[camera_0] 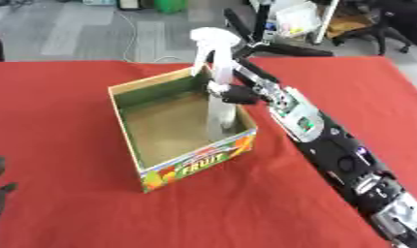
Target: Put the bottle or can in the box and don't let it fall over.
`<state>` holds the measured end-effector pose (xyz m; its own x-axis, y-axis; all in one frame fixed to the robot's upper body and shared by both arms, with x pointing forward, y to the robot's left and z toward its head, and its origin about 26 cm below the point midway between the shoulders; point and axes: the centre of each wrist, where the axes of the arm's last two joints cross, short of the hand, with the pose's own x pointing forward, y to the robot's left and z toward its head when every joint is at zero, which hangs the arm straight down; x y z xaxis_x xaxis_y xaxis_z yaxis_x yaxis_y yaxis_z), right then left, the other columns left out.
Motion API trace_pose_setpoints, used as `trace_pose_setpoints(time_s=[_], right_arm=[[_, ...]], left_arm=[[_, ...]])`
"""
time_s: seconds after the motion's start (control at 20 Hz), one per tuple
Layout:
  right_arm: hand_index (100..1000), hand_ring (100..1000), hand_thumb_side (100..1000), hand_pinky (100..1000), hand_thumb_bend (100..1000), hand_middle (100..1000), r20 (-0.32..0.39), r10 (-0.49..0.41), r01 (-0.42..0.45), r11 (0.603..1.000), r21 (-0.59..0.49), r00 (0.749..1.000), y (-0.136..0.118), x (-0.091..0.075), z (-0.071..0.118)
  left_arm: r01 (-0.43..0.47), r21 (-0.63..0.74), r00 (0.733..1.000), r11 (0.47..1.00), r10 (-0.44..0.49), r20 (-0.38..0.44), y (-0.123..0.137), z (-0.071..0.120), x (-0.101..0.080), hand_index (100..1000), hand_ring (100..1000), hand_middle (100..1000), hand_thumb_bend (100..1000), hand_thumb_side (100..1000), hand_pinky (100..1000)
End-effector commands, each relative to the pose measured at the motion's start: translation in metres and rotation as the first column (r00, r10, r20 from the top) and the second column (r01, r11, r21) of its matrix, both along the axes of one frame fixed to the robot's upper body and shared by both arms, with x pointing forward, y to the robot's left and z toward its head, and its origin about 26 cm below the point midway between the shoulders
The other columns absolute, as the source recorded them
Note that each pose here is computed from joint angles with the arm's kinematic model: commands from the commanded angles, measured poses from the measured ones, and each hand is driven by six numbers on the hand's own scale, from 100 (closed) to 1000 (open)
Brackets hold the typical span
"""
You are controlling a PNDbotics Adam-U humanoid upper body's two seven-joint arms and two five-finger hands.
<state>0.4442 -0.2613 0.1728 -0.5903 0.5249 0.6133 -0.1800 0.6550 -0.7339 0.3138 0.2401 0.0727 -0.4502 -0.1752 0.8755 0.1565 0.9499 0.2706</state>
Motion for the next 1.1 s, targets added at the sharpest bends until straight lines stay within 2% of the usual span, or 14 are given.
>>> trace_pose_setpoints(time_s=[0.05,0.35,0.55,0.8,1.1], right_arm=[[1000,1000,648,942,100,1000,0.018,0.031,-0.031,0.999,0.011,0.999,-0.006,-0.003,0.013],[1000,1000,666,946,100,1000,-0.048,0.088,-0.086,0.996,0.035,0.995,-0.015,-0.009,0.008],[1000,1000,653,946,100,1000,-0.048,0.088,-0.086,0.996,0.037,0.995,-0.023,-0.018,0.01],[1000,1000,636,945,100,1000,-0.032,0.049,-0.048,0.998,0.04,0.998,-0.036,-0.031,0.011],[1000,1000,625,944,100,1000,-0.015,-0.022,0.023,0.997,0.078,1.0,-0.054,-0.045,0.002]], left_arm=[[-0.012,0.014,1.0,1.0,0.012,0.019,0.006,0.005,0.0,887,1000,917,531,738,872],[-0.016,0.017,1.0,1.0,0.016,0.016,0.007,0.005,0.0,887,1000,918,533,738,872],[-0.021,0.019,1.0,1.0,0.021,0.015,0.008,0.004,0.0,887,1000,918,533,738,872],[-0.03,0.023,0.999,0.999,0.029,0.012,0.01,0.003,0.0,888,1000,918,533,739,872],[-0.039,0.026,0.999,0.999,0.038,0.012,0.012,0.003,-0.001,887,1000,918,534,740,872]])
